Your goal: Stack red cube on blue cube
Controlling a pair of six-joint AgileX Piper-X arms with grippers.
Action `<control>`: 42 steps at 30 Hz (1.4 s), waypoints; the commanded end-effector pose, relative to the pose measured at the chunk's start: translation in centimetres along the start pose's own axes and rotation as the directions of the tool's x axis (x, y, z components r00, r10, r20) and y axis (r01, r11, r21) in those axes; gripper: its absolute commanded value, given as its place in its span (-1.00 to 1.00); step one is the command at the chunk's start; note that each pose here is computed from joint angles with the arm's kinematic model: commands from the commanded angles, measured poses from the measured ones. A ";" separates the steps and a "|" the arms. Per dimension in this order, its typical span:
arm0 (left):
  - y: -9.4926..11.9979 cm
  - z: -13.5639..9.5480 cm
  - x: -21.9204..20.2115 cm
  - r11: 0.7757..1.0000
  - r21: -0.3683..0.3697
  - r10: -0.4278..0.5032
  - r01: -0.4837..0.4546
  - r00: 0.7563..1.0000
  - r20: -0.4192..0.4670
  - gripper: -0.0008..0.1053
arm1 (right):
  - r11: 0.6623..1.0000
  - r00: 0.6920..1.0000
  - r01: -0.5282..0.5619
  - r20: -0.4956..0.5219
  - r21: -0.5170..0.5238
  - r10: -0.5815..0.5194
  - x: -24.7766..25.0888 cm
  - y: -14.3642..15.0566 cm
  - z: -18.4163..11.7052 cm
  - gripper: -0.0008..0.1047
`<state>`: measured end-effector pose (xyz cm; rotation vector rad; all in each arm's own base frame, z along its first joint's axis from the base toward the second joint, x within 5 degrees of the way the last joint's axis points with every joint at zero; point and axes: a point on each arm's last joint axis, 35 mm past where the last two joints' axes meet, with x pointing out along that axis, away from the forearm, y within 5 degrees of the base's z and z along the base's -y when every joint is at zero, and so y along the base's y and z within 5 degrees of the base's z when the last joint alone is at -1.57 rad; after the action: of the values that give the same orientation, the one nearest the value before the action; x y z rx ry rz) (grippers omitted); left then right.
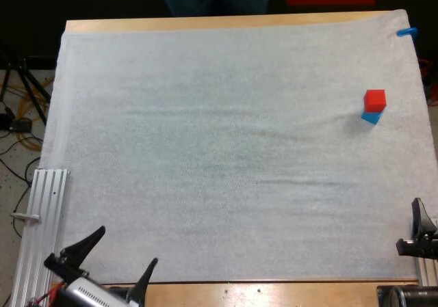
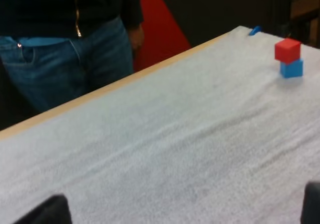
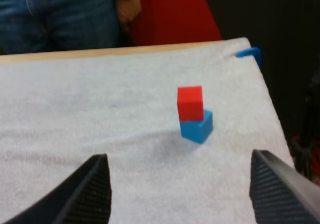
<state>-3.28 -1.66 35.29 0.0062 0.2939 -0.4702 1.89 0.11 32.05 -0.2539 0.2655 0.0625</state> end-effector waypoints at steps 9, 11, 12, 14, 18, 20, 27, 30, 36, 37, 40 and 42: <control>2.3 -2.8 4.9 0.999 -0.038 -0.013 0.011 0.997 -0.071 0.65 | 0.999 0.997 -0.049 -0.063 0.002 0.049 2.0 0.5 -1.8 0.13; 2.6 -3.8 5.8 0.998 -0.060 -0.018 0.012 0.994 -0.107 0.65 | 0.999 0.996 -0.051 -0.073 0.003 0.051 2.2 0.6 -2.1 0.13; 2.8 -4.3 6.2 0.997 -0.081 -0.020 0.010 0.993 -0.119 0.65 | 0.999 0.996 -0.052 -0.076 0.003 0.052 2.3 0.6 -2.2 0.13; 2.9 -4.2 6.3 0.995 -0.098 -0.018 0.008 0.994 -0.107 0.65 | 0.998 0.995 -0.055 -0.088 0.004 0.055 2.3 0.6 -2.3 0.13; 2.9 -4.2 6.4 0.994 -0.109 -0.018 0.006 0.994 -0.107 0.65 | 0.998 0.992 -0.060 -0.109 0.013 0.061 2.3 0.7 -2.5 0.13; 2.9 -4.2 6.4 0.994 -0.109 -0.018 0.006 0.994 -0.107 0.65 | 0.998 0.992 -0.060 -0.109 0.013 0.061 2.3 0.7 -2.5 0.13; 2.9 -4.2 6.4 0.994 -0.109 -0.018 0.006 0.994 -0.107 0.65 | 0.998 0.992 -0.060 -0.109 0.016 0.061 2.3 0.7 -2.5 0.13; 2.9 -4.2 6.4 0.994 -0.109 -0.018 0.006 0.994 -0.107 0.65 | 0.998 0.992 -0.059 -0.109 0.020 0.061 2.3 0.7 -2.5 0.13; 2.9 -4.2 6.4 0.994 -0.109 -0.018 0.006 0.994 -0.107 0.65 | 0.996 0.992 -0.053 -0.109 0.077 0.061 2.3 0.7 -2.5 0.13; 2.9 -4.2 6.4 0.994 -0.109 -0.018 0.006 0.994 -0.107 0.65 | 0.996 0.992 -0.053 -0.109 0.077 0.061 2.3 0.7 -2.5 0.13; 2.9 -4.2 6.4 0.994 -0.109 -0.018 0.006 0.994 -0.107 0.65 | 0.996 0.992 -0.053 -0.109 0.077 0.061 2.3 0.7 -2.5 0.13; 2.9 -4.2 6.4 0.994 -0.109 -0.018 0.006 0.994 -0.107 0.65 | 0.996 0.992 -0.053 -0.109 0.077 0.061 2.3 0.7 -2.5 0.13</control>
<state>2.10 -1.59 29.05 -0.0658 0.4241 -0.4637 3.27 0.18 28.76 -0.1790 0.3831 0.0863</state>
